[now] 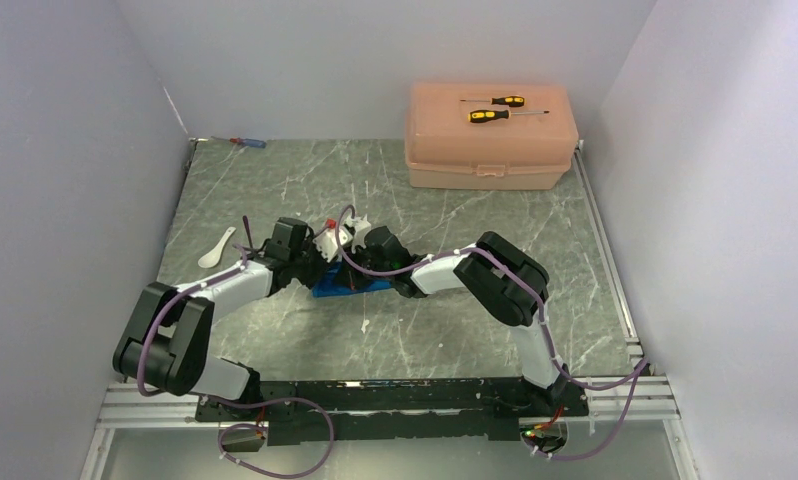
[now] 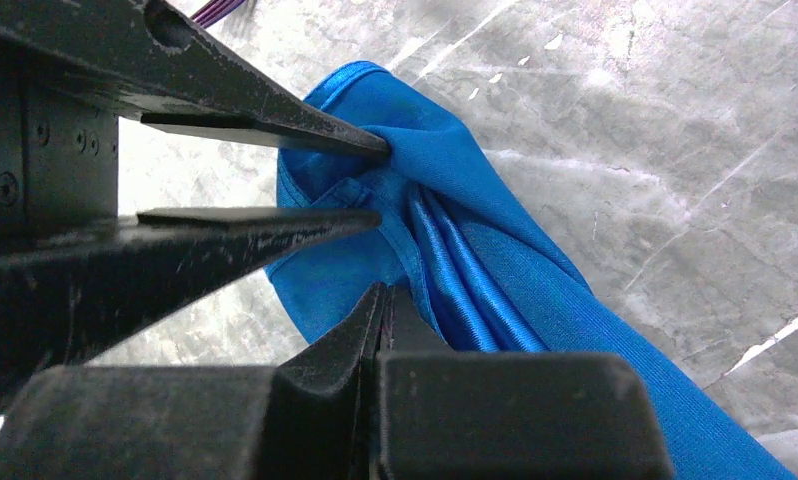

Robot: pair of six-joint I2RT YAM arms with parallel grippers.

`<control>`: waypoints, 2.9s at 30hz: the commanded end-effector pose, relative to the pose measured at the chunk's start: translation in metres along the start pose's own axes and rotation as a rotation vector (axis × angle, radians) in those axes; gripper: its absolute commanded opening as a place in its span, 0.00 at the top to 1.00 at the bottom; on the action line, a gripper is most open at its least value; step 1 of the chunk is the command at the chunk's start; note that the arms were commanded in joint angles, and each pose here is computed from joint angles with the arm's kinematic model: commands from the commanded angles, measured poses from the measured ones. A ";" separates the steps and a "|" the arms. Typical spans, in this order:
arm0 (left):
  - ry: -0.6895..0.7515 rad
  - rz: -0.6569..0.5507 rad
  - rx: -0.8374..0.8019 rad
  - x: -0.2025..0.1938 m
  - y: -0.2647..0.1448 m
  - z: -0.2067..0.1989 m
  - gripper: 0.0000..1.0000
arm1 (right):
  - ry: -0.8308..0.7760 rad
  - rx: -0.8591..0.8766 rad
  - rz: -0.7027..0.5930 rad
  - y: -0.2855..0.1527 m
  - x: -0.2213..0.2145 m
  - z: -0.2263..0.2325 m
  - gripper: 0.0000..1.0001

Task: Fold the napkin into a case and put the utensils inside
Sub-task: Grasp the top corner of the smaller rectangle folded napkin from the folded napkin.

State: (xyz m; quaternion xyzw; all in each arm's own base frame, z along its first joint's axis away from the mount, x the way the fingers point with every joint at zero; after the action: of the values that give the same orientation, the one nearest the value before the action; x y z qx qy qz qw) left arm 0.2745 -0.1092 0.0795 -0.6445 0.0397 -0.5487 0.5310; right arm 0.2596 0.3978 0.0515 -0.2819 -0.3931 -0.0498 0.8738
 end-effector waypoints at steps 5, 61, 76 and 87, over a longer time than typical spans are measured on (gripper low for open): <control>-0.064 -0.075 0.034 0.013 0.006 0.010 0.89 | 0.045 -0.133 0.163 -0.003 -0.046 -0.033 1.00; 0.013 -0.191 -0.015 0.029 0.020 0.017 0.53 | 0.062 -0.201 0.131 -0.007 -0.040 -0.042 1.00; 0.011 -0.142 0.008 0.017 0.023 0.018 0.91 | 0.073 -0.198 0.120 -0.009 -0.037 -0.039 1.00; -0.047 -0.099 -0.017 0.005 0.022 0.009 0.80 | 0.083 -0.193 0.120 -0.008 -0.036 -0.037 1.00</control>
State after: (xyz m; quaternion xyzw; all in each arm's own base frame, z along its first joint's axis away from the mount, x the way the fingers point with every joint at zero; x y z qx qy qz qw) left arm 0.2992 -0.1184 0.0747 -0.6565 0.0028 -0.5703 0.4937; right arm 0.2754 0.3948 0.0518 -0.3039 -0.3852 -0.0931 0.8663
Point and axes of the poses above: each gripper's point midway between its finger pads, its own y axis out along the fingers, its own z axis along the line the jaws close on, x = y × z, the point moved 6 cm from there along -y, back along the fingers
